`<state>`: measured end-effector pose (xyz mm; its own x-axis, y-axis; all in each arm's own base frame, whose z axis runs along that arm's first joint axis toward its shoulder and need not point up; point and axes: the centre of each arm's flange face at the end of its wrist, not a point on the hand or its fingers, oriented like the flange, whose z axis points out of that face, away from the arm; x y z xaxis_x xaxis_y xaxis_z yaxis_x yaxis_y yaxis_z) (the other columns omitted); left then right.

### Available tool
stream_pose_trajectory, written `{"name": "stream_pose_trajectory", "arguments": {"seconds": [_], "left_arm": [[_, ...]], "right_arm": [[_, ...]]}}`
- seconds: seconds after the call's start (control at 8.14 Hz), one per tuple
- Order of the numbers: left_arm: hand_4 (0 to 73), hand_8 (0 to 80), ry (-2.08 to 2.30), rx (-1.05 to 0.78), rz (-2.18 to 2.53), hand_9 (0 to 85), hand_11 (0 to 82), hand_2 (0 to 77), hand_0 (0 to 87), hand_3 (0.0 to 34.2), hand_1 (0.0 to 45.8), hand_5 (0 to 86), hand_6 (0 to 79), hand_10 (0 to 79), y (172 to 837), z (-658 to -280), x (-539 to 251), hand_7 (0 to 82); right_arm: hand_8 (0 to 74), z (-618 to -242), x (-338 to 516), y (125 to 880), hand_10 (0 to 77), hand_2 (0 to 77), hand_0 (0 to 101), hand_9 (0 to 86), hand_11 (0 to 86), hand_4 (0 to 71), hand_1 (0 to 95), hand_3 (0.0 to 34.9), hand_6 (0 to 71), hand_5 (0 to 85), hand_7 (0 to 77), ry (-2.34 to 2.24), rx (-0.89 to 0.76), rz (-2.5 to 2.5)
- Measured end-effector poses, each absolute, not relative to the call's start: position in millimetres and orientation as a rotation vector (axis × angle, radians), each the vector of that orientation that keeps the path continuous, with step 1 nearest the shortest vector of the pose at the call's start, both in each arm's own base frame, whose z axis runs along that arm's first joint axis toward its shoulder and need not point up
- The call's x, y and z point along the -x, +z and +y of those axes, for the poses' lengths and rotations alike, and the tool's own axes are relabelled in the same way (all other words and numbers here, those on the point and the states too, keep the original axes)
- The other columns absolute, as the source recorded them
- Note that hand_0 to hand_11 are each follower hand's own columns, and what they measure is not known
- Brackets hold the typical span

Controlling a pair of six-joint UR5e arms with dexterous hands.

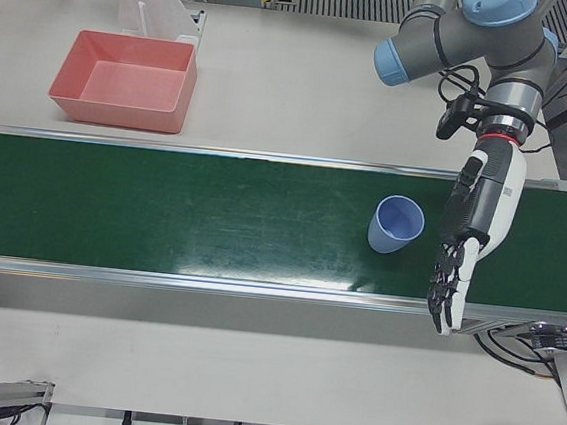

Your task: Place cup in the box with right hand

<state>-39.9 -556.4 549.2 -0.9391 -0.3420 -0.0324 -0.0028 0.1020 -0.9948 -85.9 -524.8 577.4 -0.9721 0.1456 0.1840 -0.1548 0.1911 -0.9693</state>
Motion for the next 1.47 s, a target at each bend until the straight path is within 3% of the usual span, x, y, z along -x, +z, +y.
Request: {"name": "stream_pose_trajectory", "arguments": {"seconds": [0.98, 1.23, 1.35, 1.47], "left_arm": [[1.1, 0.0, -1.918, 0.341, 2.127, 0.0, 0.0, 1.1, 0.0, 0.0, 0.5, 0.5, 0.5, 0.0, 549.4, -556.3, 40.7, 0.5], [1.1, 0.0, -1.918, 0.342, 2.127, 0.0, 0.0, 1.1, 0.0, 0.0, 0.5, 0.5, 0.5, 0.0, 549.3, -556.4, 40.4, 0.5], [1.1, 0.0, -1.918, 0.342, 2.127, 0.0, 0.0, 1.1, 0.0, 0.0, 0.5, 0.5, 0.5, 0.0, 549.3, -556.4, 40.4, 0.5], [1.1, 0.0, -1.918, 0.342, 2.127, 0.0, 0.0, 1.1, 0.0, 0.0, 0.5, 0.5, 0.5, 0.0, 549.2, -556.4, 40.5, 0.5]], "right_arm": [[1.6, -526.7, 86.7, 574.3, 0.5, 12.5, 46, 7.6, 0.5, 4.9, 15.8, 0.0, 4.9, 3.3, 19.6, 1.856, -0.006, -2.238], [1.6, -526.7, 86.8, 576.3, 0.5, 9.8, 46, 7.1, 0.5, 3.8, 14.7, 0.0, 4.9, 3.3, 19.6, 1.859, -0.007, -2.234], [1.6, -526.7, 86.7, 576.3, 0.5, 12.0, 46, 7.1, 0.5, 3.3, 11.5, 0.0, 4.9, 3.3, 19.1, 1.860, -0.007, -2.234], [1.6, -526.6, 87.0, 576.4, 0.5, 13.1, 46, 7.1, 0.5, 3.8, 14.2, 0.0, 4.9, 3.3, 19.1, 1.860, -0.007, -2.234]]}}
